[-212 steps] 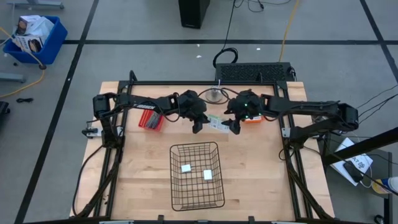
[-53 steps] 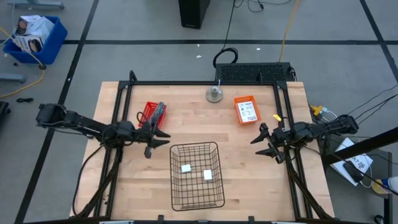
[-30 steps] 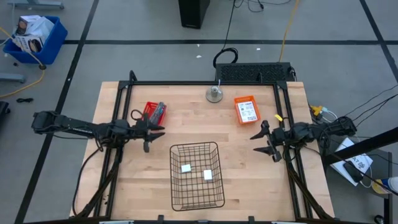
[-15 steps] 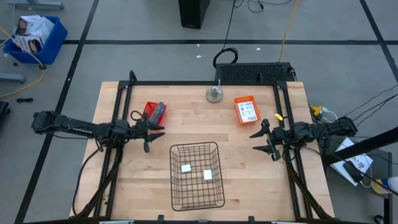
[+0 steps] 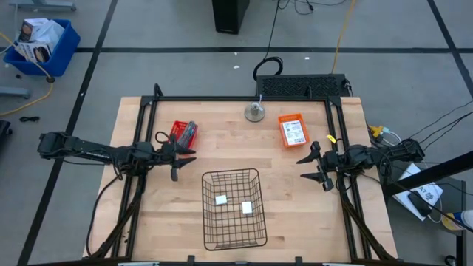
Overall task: Pick and place items into bin
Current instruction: Return to Home Position
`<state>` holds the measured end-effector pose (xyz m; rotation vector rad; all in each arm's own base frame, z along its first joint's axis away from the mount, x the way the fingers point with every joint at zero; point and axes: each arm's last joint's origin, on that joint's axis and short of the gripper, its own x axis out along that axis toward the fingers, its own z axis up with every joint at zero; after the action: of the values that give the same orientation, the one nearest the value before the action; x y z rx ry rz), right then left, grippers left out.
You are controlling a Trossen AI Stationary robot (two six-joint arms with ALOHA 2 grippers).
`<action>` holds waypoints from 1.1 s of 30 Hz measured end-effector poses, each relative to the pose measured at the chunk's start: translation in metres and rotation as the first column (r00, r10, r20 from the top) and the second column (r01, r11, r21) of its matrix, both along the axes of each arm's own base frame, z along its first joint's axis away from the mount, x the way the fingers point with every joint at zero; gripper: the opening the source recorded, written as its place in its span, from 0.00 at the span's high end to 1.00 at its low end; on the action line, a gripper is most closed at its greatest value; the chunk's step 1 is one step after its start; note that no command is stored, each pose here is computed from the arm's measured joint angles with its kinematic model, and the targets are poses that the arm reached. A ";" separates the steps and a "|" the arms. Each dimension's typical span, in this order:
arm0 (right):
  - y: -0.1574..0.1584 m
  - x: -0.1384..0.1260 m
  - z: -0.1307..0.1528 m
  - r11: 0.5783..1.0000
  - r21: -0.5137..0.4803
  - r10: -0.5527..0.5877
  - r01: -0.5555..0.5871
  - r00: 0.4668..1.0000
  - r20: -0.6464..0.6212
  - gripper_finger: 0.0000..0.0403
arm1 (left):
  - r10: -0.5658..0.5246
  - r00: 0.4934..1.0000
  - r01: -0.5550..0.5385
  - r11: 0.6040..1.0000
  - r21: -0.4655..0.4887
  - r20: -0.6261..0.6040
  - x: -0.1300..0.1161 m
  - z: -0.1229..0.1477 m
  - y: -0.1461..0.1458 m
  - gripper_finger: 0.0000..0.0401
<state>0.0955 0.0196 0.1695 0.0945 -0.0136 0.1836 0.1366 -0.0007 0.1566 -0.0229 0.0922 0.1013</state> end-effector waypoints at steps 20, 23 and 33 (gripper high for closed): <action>0.000 0.000 0.000 1.000 0.000 0.000 0.000 1.000 0.001 0.44 | 0.000 1.000 0.000 1.000 0.000 0.001 0.000 0.000 0.000 0.71; 0.000 0.000 0.000 1.000 0.000 0.000 0.000 1.000 0.001 0.43 | 0.000 1.000 0.000 1.000 0.000 0.001 0.000 0.000 0.000 0.71; 0.000 0.000 0.000 1.000 0.000 0.000 0.000 1.000 0.001 0.42 | 0.000 1.000 0.000 1.000 0.000 0.001 0.000 0.000 0.000 0.71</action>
<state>0.0955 0.0196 0.1697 0.0948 -0.0151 0.1837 0.1367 -0.0007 0.1569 -0.0230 0.0911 0.1009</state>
